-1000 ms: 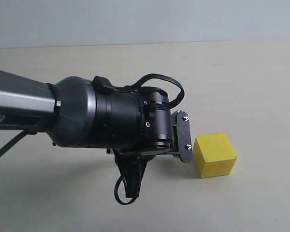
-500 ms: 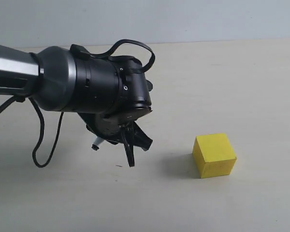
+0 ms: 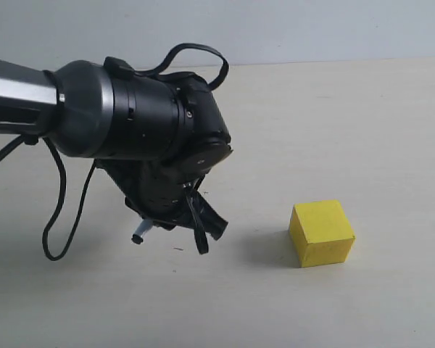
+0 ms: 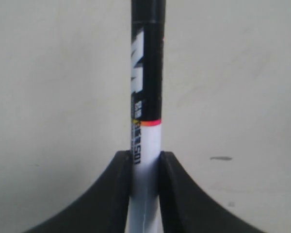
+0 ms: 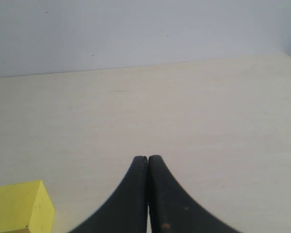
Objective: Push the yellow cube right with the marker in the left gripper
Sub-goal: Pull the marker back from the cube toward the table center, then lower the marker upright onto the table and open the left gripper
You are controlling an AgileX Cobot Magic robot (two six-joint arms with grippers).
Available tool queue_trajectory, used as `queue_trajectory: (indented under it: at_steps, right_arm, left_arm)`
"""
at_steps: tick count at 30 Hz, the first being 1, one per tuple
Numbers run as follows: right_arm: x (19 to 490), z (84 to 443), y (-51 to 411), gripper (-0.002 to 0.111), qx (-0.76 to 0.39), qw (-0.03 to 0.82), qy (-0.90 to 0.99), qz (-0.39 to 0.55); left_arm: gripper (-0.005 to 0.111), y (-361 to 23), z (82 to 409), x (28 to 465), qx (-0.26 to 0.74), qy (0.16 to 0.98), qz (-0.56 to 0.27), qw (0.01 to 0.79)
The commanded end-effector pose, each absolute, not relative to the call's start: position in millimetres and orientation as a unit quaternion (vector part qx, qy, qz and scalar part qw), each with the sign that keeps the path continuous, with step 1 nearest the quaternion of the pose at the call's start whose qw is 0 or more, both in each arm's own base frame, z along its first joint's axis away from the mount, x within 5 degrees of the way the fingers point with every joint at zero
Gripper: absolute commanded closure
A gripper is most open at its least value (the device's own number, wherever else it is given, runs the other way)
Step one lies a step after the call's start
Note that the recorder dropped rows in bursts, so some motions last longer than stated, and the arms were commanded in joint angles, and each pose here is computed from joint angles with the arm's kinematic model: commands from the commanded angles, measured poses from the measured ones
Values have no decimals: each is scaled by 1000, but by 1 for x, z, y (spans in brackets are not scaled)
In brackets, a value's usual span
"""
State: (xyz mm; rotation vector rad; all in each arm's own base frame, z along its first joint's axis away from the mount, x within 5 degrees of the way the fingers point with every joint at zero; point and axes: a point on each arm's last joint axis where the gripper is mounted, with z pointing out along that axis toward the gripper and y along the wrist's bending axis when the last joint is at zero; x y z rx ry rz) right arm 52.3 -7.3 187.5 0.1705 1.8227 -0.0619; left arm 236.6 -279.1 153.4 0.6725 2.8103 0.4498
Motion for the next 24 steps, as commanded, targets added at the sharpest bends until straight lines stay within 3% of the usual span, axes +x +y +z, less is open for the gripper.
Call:
queue_trajectory:
  at_steps: [1,15,24]
  right_arm:
    - [52,187,-7,108,72,611,788,-27]
    - [52,187,-7,108,72,611,788,-27]
    - [52,187,-7,108,72,611,788,-27]
  left_arm:
    - [107,-289,169,243,163,973,100,125]
    - [107,-315,205,253,86,985,9,147]
    - [107,-310,204,249,14,991,27,127]
